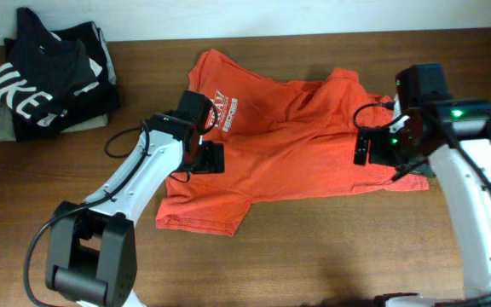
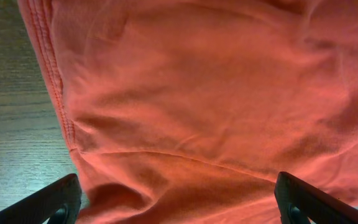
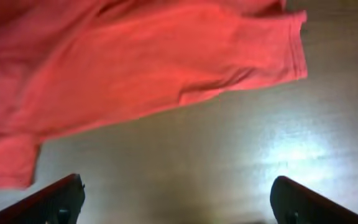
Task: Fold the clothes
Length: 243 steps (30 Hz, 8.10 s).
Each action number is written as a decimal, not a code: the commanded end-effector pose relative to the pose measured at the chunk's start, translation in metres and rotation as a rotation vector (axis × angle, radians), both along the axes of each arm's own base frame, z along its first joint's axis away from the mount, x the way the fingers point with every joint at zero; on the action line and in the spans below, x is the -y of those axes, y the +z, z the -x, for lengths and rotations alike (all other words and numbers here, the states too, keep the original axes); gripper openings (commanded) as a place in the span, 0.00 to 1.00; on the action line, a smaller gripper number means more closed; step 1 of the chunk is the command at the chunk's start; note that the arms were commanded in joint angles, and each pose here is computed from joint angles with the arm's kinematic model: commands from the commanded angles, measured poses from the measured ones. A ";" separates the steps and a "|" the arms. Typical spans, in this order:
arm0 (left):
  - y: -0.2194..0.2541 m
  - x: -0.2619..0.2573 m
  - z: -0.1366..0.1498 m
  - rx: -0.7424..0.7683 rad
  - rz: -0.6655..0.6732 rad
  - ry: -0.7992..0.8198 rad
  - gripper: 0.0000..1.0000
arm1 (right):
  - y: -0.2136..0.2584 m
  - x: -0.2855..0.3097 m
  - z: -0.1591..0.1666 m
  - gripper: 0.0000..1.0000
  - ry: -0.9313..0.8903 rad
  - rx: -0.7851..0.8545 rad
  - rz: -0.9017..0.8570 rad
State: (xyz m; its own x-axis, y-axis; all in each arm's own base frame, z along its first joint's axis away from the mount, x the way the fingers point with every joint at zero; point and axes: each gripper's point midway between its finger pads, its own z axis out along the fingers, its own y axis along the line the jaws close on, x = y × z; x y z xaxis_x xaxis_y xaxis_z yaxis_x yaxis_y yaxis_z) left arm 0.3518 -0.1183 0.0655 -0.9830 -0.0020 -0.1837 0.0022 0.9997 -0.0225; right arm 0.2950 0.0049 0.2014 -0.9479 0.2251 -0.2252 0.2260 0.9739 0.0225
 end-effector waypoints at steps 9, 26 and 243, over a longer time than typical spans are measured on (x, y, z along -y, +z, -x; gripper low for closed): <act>-0.006 -0.001 0.008 -0.036 -0.015 -0.015 0.99 | -0.086 0.127 -0.027 0.99 -0.622 -0.051 0.017; -0.006 0.000 0.005 -0.023 -0.011 -0.015 0.99 | -0.199 0.161 0.005 0.81 -0.773 -0.235 -0.097; 0.058 -0.052 0.182 -0.143 0.258 0.183 0.01 | -0.192 0.143 0.072 0.04 -0.905 -0.191 -0.264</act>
State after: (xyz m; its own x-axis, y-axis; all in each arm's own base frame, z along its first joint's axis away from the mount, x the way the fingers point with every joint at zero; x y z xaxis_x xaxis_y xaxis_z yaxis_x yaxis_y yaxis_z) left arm 0.1752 -0.0680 0.1147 -0.9785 -0.2058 0.0147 -0.2025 0.9446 -0.2582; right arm 0.2222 -0.1397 -0.0029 -0.4411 0.8949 0.0683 0.8966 0.4361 0.0769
